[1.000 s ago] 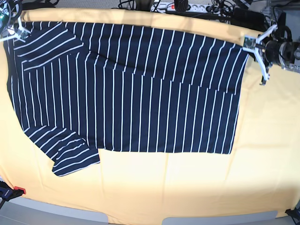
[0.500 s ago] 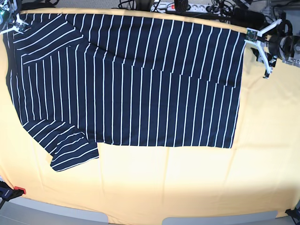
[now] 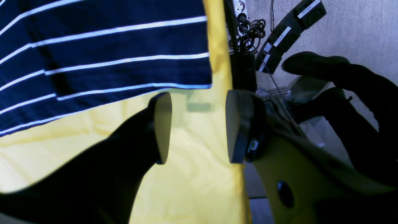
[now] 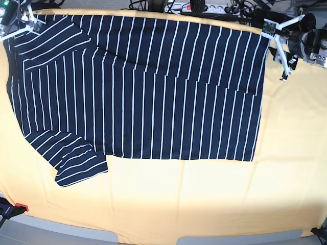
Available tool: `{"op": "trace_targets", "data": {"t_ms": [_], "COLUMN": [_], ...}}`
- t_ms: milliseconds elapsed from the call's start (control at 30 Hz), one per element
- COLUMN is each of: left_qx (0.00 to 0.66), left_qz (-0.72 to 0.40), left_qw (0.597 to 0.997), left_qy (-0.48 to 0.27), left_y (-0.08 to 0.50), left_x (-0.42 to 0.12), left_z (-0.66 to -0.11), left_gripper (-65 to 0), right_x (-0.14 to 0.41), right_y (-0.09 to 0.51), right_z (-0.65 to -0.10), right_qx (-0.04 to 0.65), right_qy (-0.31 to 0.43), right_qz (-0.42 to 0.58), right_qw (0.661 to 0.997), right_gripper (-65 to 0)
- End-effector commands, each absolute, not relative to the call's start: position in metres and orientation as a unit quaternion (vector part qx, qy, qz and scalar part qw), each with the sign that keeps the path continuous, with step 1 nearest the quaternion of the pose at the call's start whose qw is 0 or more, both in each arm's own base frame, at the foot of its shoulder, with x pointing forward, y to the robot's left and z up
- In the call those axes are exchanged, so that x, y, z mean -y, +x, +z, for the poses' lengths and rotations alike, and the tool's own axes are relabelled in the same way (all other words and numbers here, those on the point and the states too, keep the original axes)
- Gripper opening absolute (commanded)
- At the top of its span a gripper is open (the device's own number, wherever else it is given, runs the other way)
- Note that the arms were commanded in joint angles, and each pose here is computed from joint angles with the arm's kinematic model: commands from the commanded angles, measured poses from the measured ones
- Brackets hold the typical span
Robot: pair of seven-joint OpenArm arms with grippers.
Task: Fold the T-shirt properly
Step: 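Pull the shirt edges outward with both grippers to straighten it, then release the shirt and move both grippers to the hem corners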
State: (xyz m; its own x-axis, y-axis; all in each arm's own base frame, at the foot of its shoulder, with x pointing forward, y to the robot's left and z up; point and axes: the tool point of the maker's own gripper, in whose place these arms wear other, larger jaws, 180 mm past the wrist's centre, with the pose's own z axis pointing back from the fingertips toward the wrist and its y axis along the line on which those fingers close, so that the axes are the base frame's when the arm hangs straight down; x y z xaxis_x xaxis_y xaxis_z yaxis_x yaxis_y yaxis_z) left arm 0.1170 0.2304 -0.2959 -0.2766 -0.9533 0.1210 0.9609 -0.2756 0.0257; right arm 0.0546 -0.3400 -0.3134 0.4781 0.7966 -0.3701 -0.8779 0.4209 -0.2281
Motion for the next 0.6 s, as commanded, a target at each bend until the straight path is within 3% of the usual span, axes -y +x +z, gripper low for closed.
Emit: {"op": "trace_targets", "data": {"t_ms": [0,167,367,567], "left_qx": [0.050,0.059,0.132,0.229], "left_qz": [-0.800,-0.795,-0.745,-0.654], "left_qw": [0.597,0.603,0.651,0.705], "left_qy": [-0.032,-0.016,0.054,0.151], "left_y": [0.122,0.130,0.185,0.267], "left_x": [-0.231,-0.232,-0.231,-0.259], "left_z": [-0.292,-0.291,-0.263,-0.222], "left_gripper": [-35.5,-35.5,-35.5,-35.5], "right_x": [0.343,0.377,0.382,0.381], "right_y": [0.063,0.072,0.118,0.145], "right_z": [-0.301,-0.265,-0.229,-0.212], "right_qx": [-0.094,-0.075,0.059,0.127], "right_qy": [-0.219,-0.286,-0.303,-0.335], "right_qz": [0.504,0.443,0.391,0.394], "right_qw": [0.830,0.846,0.867,0.847], "right_gripper": [-42.3,-42.3,-42.3,-42.3]}}
